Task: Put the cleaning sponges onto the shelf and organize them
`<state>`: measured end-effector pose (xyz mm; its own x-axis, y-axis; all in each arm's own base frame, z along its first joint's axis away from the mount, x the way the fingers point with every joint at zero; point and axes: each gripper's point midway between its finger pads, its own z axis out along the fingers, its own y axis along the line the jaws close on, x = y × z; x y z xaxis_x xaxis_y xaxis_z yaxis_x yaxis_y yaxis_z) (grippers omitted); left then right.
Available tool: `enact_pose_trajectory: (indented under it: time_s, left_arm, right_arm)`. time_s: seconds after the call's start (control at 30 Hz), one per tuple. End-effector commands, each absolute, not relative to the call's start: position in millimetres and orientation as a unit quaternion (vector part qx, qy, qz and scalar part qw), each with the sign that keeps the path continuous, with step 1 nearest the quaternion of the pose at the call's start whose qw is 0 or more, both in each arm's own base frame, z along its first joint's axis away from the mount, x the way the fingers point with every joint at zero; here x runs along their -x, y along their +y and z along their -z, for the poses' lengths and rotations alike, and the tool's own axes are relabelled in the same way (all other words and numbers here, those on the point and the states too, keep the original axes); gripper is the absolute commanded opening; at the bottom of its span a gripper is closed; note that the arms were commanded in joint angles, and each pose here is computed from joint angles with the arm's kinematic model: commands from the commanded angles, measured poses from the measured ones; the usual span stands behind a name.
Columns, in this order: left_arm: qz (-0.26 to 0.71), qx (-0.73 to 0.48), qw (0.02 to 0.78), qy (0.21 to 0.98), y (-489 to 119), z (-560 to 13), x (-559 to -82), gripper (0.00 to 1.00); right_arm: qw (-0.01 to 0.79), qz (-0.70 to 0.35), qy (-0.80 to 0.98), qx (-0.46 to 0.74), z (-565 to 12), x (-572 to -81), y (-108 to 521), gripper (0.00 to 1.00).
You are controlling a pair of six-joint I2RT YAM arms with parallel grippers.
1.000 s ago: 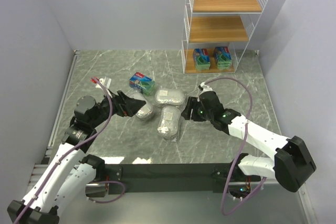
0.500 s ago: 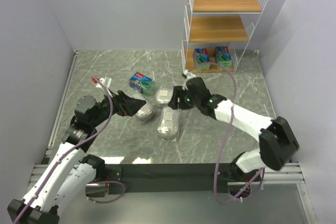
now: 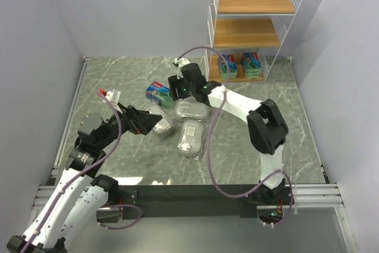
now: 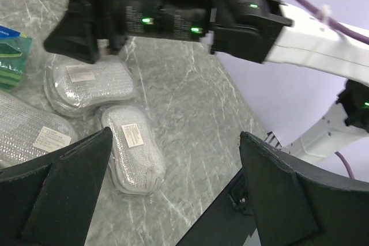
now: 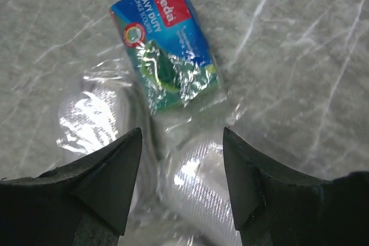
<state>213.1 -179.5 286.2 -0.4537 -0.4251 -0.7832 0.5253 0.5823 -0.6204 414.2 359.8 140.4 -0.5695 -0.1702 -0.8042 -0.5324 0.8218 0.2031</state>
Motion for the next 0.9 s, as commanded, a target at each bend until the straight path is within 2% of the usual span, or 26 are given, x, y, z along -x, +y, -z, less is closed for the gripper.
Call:
enact_pose_trajectory:
  time_s: [0.0,0.4,0.87]
  left_arm:
    - [0.459,-0.034,0.524,0.717,-178,-290,-207,0.99]
    - [0.456,-0.03,0.526,0.717,-175,-289,-203,0.99]
    - [0.455,-0.035,0.522,0.721,-177,-287,-207,0.99]
  right_arm:
    - [0.448,-0.213,0.834,0.243,-145,-439,381,0.66]
    - [0.517,-0.206,0.791,0.255,-145,-491,395,0.68]
    - [0.434,-0.297,0.812,0.253,-117,-499,390,0.61]
